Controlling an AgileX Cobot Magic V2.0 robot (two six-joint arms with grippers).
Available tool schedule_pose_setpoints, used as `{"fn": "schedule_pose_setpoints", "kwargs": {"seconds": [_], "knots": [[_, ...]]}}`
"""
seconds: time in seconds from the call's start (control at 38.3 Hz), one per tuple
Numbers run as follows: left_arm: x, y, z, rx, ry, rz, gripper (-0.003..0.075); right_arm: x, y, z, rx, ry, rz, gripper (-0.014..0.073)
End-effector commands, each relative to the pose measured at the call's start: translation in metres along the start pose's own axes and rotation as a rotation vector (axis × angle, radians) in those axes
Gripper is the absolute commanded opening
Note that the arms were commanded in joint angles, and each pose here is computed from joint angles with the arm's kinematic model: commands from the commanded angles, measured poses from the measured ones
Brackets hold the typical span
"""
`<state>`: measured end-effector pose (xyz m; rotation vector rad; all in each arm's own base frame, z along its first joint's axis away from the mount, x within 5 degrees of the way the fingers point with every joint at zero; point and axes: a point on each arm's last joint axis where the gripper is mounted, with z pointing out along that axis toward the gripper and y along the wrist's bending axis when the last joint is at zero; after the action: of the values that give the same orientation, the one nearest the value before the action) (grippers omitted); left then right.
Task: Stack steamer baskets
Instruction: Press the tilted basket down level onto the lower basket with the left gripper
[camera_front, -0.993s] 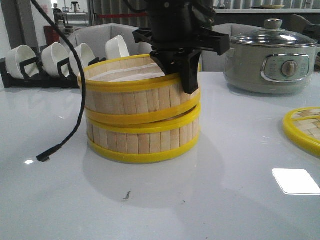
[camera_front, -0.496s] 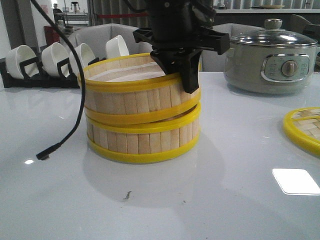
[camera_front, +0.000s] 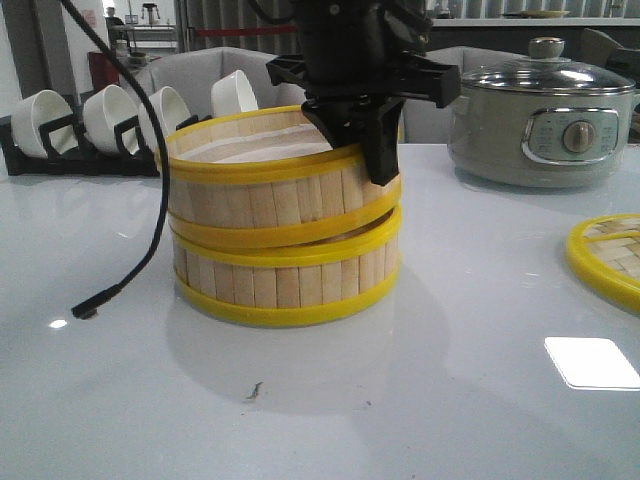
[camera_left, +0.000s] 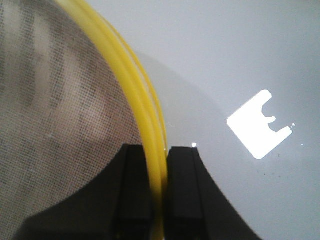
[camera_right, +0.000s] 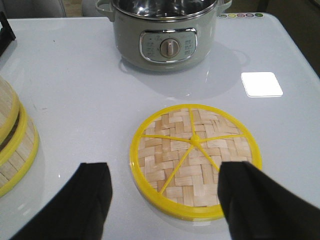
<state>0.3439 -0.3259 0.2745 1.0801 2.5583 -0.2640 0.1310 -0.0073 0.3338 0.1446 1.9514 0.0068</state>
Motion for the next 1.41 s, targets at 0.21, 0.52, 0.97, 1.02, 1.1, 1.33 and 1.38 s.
{"fn": "schedule_pose_setpoints", "kwargs": {"seconds": [0.21, 0.52, 0.97, 1.02, 1.1, 1.33, 1.38], "knots": [[-0.013, -0.0062, -0.0428, 0.022, -0.165, -0.002, 0.0087, -0.0182, 0.0018, -0.0047, -0.011, -0.106, -0.01, 0.0559], [-0.0124, -0.0068, -0.0423, 0.028, -0.157, -0.005, 0.0087, -0.0181, 0.0018, -0.0047, -0.011, -0.105, -0.01, 0.0559], [-0.0128, -0.0068, -0.0423, 0.028, -0.161, -0.005, 0.0258, -0.0181, 0.0018, -0.0047, -0.011, -0.105, -0.01, 0.0559], [-0.0128, -0.0068, -0.0423, 0.028, -0.162, -0.005, 0.0288, -0.0181, 0.0018, -0.0047, -0.011, -0.105, -0.01, 0.0559], [-0.0128, -0.0068, -0.0423, 0.028, -0.162, -0.005, 0.0305, -0.0181, 0.0018, -0.0047, -0.011, -0.105, -0.01, 0.0559], [-0.0128, -0.0068, -0.0423, 0.028, -0.162, -0.005, 0.0306, -0.0181, 0.0018, -0.0047, -0.011, -0.105, -0.01, 0.0559], [-0.0129, -0.0062, -0.0423, 0.022, -0.163, -0.003, 0.0306, -0.0181, 0.0018, -0.0047, -0.011, -0.105, -0.01, 0.0559]]}}
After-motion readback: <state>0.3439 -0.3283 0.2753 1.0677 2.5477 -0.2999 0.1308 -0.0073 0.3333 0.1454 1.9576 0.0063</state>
